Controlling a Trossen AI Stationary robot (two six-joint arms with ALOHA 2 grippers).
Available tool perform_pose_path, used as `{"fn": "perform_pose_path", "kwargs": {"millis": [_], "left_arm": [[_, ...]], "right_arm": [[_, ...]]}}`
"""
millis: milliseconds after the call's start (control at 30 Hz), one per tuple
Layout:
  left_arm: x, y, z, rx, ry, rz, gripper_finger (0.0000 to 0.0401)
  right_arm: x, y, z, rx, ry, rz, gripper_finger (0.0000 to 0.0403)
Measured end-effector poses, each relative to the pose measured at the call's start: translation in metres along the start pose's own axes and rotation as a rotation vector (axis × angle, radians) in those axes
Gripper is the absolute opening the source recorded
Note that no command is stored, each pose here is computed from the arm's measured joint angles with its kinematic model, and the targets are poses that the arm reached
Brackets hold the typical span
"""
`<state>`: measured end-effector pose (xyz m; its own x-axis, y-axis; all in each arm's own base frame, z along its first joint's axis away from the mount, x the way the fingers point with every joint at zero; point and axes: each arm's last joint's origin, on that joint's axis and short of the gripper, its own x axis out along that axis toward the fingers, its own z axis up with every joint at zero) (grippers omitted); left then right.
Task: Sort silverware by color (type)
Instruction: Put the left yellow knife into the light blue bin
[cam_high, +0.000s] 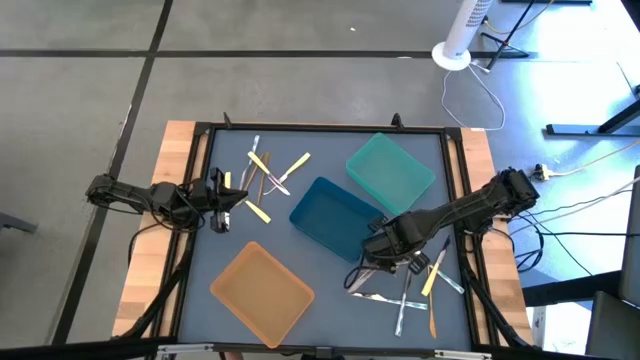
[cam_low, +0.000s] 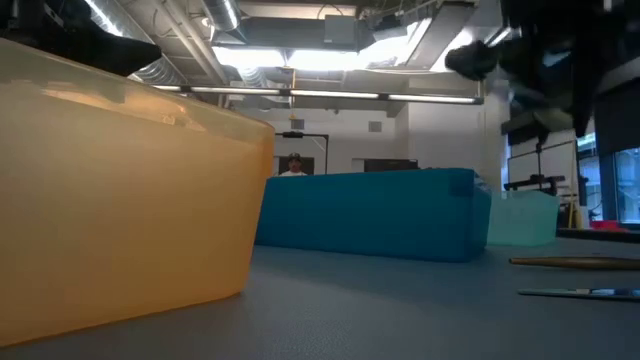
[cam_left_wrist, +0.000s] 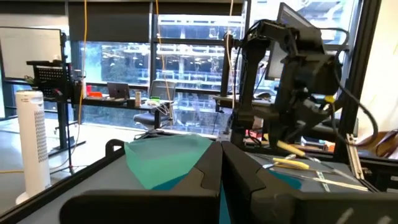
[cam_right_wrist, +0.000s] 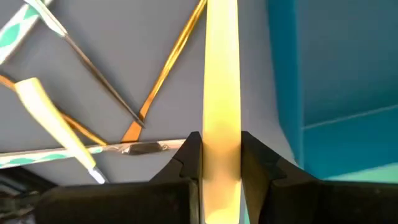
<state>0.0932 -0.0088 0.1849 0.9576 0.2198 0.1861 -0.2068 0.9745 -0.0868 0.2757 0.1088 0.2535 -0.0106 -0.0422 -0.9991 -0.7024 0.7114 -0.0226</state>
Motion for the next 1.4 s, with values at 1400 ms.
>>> {"fn": "perform_pose_path", "kwargs": {"millis": [1400], "left_arm": [[-0.001, 0.004, 0.016, -0.109, -0.153, 0.116, 0.0091]], "right_arm": [[0.014, -0.074, -0.185, 1.031, -0.151, -0.242, 0.0053]]}}
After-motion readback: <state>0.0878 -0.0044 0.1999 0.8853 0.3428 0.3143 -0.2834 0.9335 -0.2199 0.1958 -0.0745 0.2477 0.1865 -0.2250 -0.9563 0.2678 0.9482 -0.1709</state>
